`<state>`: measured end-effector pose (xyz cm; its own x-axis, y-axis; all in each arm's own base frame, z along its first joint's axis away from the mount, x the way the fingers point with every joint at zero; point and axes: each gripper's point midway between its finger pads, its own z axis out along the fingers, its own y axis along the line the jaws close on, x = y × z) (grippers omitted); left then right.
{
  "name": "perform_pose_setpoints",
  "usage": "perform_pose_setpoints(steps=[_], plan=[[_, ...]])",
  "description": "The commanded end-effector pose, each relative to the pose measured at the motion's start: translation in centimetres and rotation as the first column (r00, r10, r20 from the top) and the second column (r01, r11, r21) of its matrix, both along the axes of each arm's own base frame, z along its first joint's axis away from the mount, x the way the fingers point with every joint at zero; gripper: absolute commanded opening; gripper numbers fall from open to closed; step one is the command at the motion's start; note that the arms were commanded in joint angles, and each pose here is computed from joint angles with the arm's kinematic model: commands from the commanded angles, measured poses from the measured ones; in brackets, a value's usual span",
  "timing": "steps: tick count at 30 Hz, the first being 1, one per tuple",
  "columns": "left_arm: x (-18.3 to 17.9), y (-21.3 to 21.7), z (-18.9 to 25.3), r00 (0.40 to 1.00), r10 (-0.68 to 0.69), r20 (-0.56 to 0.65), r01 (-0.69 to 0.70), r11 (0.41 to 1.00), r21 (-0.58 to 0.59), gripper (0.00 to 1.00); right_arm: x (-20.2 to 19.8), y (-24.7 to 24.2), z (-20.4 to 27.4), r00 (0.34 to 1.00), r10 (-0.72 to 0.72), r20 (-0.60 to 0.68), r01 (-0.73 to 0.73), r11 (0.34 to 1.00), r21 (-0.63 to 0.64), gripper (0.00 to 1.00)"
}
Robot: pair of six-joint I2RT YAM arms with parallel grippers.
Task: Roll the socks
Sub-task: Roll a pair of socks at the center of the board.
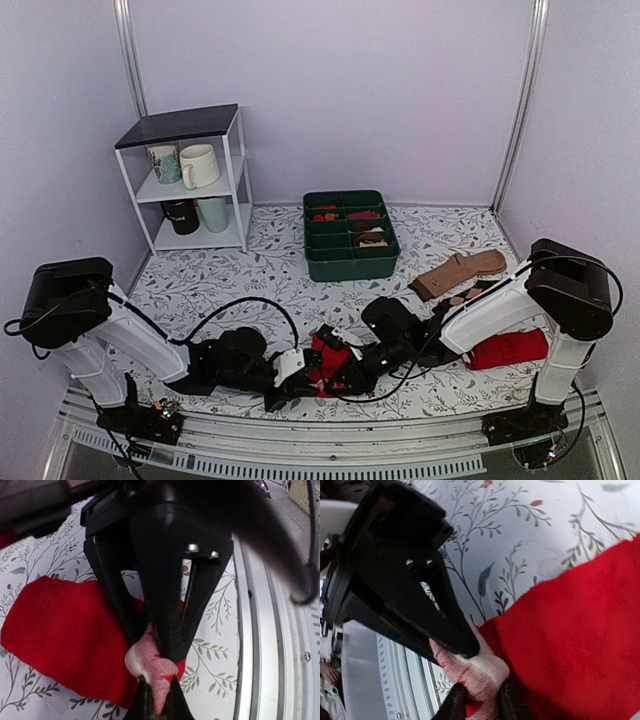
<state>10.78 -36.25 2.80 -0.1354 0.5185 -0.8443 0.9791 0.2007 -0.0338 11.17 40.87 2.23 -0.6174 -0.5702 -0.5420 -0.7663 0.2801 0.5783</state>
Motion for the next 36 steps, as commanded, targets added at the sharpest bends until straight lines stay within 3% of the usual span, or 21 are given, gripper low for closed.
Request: perform_pose_setpoints(steps=[1,5,9,12,20,33,36], plan=[[-1.7,0.5,-2.6,0.963,-0.075,-0.258,0.098,0.992,0.076,0.0,-1.2,-6.0,-5.0,0.997,-0.077,-0.008,0.071,0.956,-0.284,0.3],[-2.1,1.1,-4.0,0.91,-0.073,-0.409,0.135,0.983,0.123,0.0,0.6,-5.9,-1.0,0.985,-0.116,0.127,0.138,0.974,-0.178,0.4],[-1.8,1.3,-4.4,0.893,-0.058,-0.446,0.132,0.982,0.138,0.0,2.5,-6.5,3.0,0.946,-0.203,0.254,0.226,0.972,-0.063,0.53],[-1.6,1.2,-4.7,0.888,-0.052,-0.458,0.136,0.979,0.153,0.0,4.2,-7.3,4.2,0.921,-0.279,0.272,0.301,0.953,-0.042,0.58],[-1.5,1.1,-4.7,0.889,-0.053,-0.455,0.136,0.979,0.153,0.0,7.6,-5.8,3.5,0.937,-0.329,0.116,0.339,0.936,-0.09,0.62],[-1.4,1.2,-4.9,0.893,-0.045,-0.447,0.125,0.981,0.151,0.0,9.3,-5.7,-0.5,0.917,-0.39,0.087,0.399,0.887,-0.231,0.63],[-1.2,1.3,-5.0,0.893,-0.034,-0.448,0.116,0.981,0.158,0.0,9.0,-5.0,-1.1,0.93,-0.363,0.059,0.366,0.901,-0.233,0.52]])
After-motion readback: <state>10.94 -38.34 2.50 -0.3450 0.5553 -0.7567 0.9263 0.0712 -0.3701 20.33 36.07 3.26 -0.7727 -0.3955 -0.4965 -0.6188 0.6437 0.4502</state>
